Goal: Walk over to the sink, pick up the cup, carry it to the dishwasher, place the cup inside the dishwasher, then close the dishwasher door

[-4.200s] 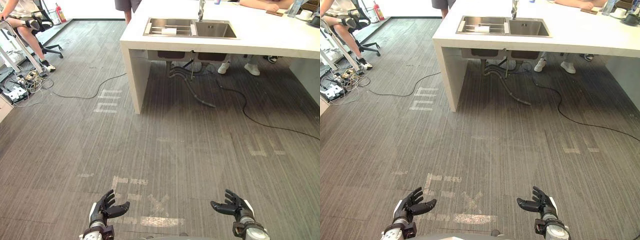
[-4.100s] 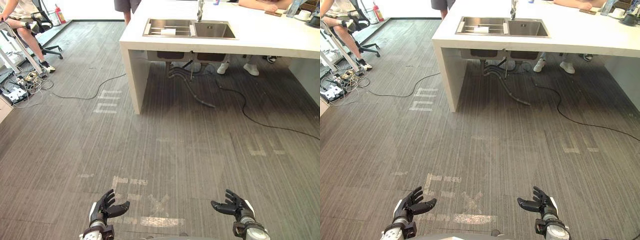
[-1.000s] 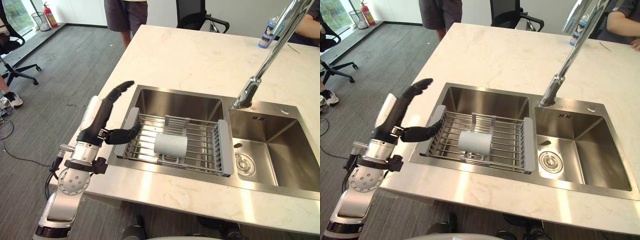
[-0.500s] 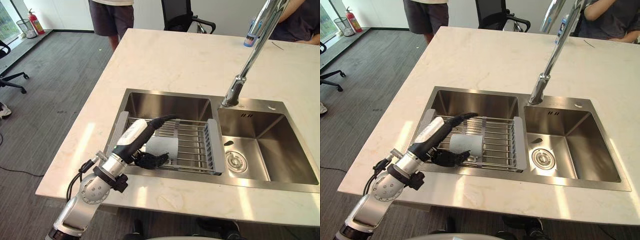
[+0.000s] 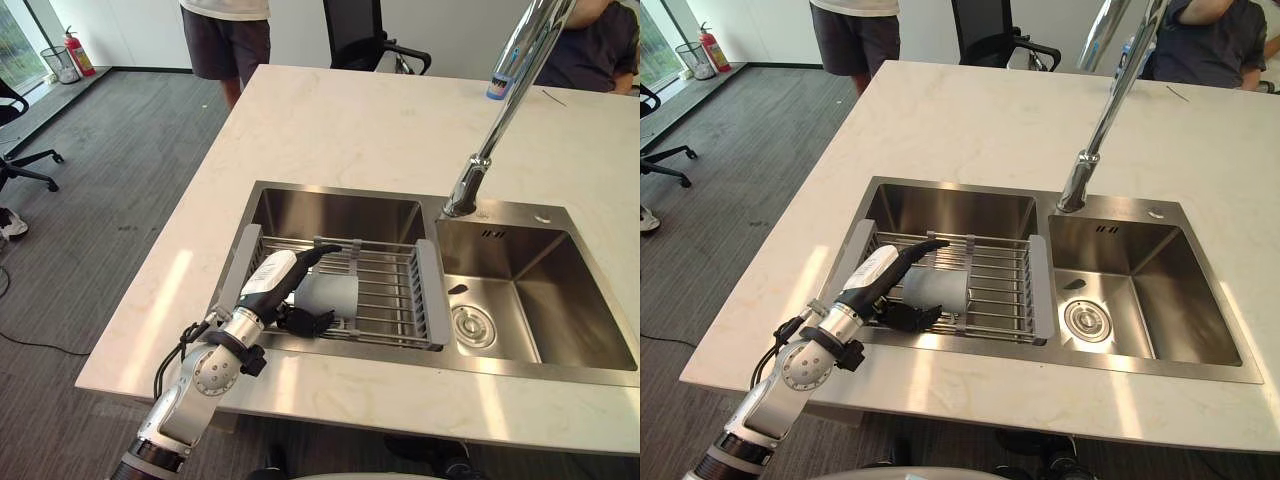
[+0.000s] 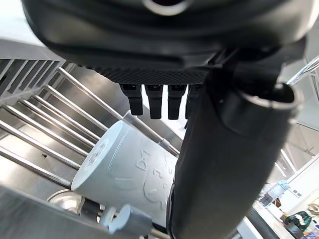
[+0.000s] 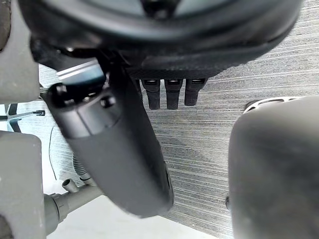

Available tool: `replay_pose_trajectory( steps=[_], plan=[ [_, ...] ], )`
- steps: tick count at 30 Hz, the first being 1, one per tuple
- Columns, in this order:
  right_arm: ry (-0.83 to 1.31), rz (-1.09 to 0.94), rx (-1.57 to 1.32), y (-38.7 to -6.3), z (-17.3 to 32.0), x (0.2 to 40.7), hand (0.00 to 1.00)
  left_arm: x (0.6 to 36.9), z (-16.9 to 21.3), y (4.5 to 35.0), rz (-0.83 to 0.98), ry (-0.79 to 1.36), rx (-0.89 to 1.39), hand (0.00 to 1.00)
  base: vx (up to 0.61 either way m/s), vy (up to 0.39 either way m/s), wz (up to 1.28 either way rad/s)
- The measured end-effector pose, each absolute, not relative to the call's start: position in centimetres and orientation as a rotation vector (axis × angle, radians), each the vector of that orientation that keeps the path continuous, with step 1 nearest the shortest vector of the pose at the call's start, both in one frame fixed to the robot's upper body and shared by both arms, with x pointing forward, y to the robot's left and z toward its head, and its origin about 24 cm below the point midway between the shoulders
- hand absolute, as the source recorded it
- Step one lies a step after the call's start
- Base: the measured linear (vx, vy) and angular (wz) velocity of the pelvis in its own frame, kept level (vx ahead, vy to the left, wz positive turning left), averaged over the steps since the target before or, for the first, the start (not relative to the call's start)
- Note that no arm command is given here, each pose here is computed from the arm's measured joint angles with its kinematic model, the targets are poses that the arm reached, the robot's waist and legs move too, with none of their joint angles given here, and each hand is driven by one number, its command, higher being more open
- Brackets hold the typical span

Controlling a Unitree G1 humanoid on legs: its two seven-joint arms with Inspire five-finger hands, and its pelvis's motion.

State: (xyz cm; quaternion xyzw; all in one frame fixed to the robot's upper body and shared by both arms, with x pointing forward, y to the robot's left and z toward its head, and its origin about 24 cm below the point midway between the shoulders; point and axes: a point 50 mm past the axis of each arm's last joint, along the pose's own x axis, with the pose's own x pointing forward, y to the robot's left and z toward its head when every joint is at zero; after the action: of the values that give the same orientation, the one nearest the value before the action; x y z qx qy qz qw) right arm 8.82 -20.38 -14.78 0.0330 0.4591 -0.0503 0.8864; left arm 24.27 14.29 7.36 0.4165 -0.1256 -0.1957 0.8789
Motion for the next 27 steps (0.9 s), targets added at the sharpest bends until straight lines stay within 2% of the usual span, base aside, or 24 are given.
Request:
replay_pose_trajectory(
  steps=[7, 14, 15, 27],
  plan=[
    [0.946, -0.099, 0.079, -20.0, -14.8, 9.3, 0.9, 25.7, 6.2, 14.9, -0.374, -0.193, 0.952, 0.9, 0.0, -0.003, -0.06],
    [0.95, -0.1, 0.079, -20.0, -14.8, 9.2, 0.9, 26.7, 6.6, 16.5, -0.433, -0.18, 1.196, 0.9, 0.0, -0.001, -0.01],
    [0.949, -0.099, 0.078, -20.0, -14.8, 9.2, 0.9, 26.8, 6.7, 16.6, -0.448, -0.179, 1.221, 0.3, 0.0, 0.0, 0.0],
    [0.939, -0.091, 0.08, -19.9, -14.6, 9.9, 0.9, 27.6, 7.5, 16.6, -0.478, -0.173, 1.238, 0.3, 0.0, 0.0, 0.0]
  ],
)
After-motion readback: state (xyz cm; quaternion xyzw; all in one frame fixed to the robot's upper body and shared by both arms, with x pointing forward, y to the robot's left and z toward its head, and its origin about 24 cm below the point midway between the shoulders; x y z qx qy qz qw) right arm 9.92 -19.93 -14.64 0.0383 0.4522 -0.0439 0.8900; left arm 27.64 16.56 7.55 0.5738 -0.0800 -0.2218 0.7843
